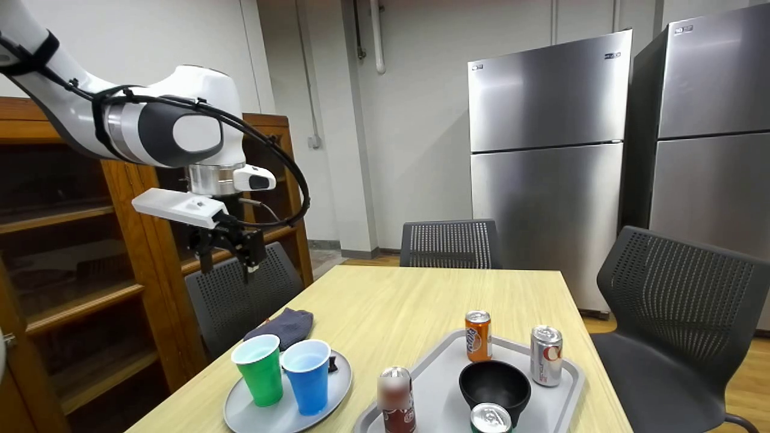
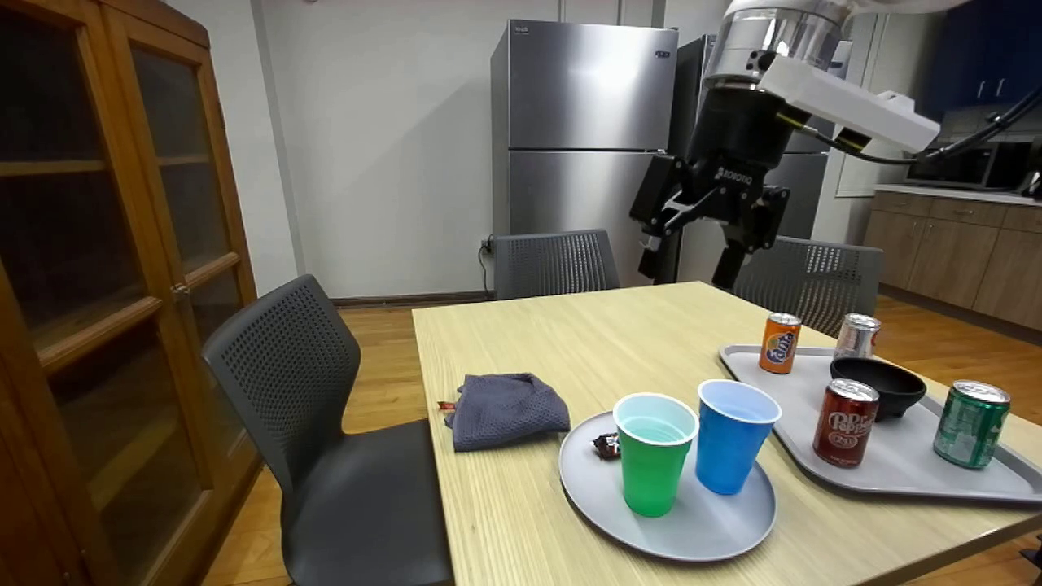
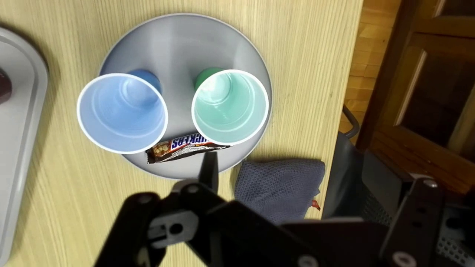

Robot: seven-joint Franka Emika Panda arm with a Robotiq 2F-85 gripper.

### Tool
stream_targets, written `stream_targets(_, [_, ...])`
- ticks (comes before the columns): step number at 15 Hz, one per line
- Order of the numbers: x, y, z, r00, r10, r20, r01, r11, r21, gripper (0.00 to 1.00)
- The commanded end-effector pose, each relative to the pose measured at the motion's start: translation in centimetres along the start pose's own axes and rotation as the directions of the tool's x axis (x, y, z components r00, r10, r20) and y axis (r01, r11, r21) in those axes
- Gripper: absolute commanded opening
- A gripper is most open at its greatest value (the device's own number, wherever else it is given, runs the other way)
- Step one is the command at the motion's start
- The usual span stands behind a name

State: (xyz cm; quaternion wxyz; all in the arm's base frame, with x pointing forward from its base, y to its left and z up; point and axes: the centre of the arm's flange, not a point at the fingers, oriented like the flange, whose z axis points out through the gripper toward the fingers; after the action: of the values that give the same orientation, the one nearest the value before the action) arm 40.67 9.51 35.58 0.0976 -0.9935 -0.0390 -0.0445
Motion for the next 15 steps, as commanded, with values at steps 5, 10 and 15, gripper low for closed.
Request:
stream_targets(5, [2.4,-1.7,4.1,0.998,0.038,-0.042,-0.038,0.999,-0.008,1.0])
stream_targets(10, [3.3,-1.8,6.6,0.994,0.096,-0.047,-0.097,0.995,-0.005,1.0])
stream_targets(15, [3.7,-2.2,8.9,0.99,0.128,-0.054,-0.129,0.992,-0.017,1.0])
